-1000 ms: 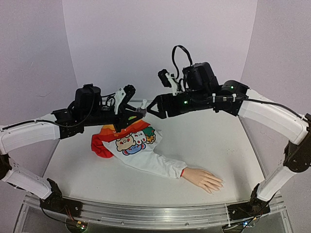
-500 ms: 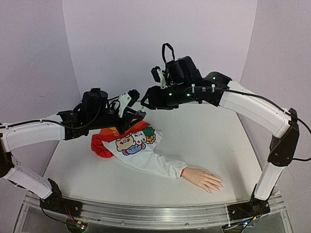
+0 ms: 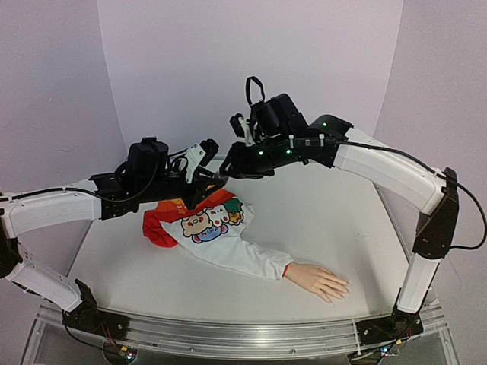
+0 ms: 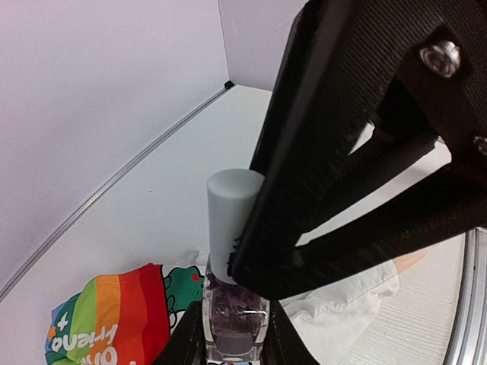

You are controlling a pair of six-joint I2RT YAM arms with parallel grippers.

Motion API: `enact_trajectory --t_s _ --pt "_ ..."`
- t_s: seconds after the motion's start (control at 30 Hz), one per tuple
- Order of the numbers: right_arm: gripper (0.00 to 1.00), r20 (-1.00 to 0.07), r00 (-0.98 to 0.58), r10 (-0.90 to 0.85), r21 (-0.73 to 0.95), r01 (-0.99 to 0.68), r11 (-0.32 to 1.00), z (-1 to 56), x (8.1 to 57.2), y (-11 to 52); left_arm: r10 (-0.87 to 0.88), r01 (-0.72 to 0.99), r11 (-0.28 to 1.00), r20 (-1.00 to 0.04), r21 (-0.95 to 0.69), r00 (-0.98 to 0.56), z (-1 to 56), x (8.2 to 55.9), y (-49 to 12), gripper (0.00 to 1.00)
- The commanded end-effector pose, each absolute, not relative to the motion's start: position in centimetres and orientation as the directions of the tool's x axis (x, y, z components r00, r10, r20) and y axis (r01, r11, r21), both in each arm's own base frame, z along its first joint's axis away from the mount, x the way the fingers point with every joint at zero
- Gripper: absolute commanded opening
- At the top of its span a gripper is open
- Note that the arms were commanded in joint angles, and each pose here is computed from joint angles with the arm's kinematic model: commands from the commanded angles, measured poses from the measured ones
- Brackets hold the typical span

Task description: Paint the nails

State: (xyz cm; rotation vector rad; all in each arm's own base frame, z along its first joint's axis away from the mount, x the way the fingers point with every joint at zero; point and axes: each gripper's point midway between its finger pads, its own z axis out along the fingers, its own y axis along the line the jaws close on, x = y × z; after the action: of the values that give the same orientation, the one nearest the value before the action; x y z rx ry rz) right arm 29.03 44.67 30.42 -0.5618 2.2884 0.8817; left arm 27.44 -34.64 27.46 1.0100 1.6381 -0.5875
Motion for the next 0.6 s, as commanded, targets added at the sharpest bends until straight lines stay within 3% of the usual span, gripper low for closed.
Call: enact_trajectory --t_s 0.0,0.33,0.57 --pt "0.21 -0.705 -0.693 -0.153 0.45 -0.603 0.658 32.4 28.9 45.0 0.26 0.853 0.508 -0.966 0.125 -0.013 30.1 27.2 -35.1 0.0" --pt "0.32 -0.714 -0.681 -0.162 0.435 -0.613 0.659 32.4 29.1 45.2 0.244 0.869 0.48 -0.97 0.117 -0.004 30.5 26.3 -35.0 0.0" --pt "0.27 -0.716 -0.678 -0.167 0.426 -0.613 0.665 32.3 29.2 45.1 0.246 0.875 0.471 -0.969 0.115 -0.005 30.4 26.1 -35.1 0.0"
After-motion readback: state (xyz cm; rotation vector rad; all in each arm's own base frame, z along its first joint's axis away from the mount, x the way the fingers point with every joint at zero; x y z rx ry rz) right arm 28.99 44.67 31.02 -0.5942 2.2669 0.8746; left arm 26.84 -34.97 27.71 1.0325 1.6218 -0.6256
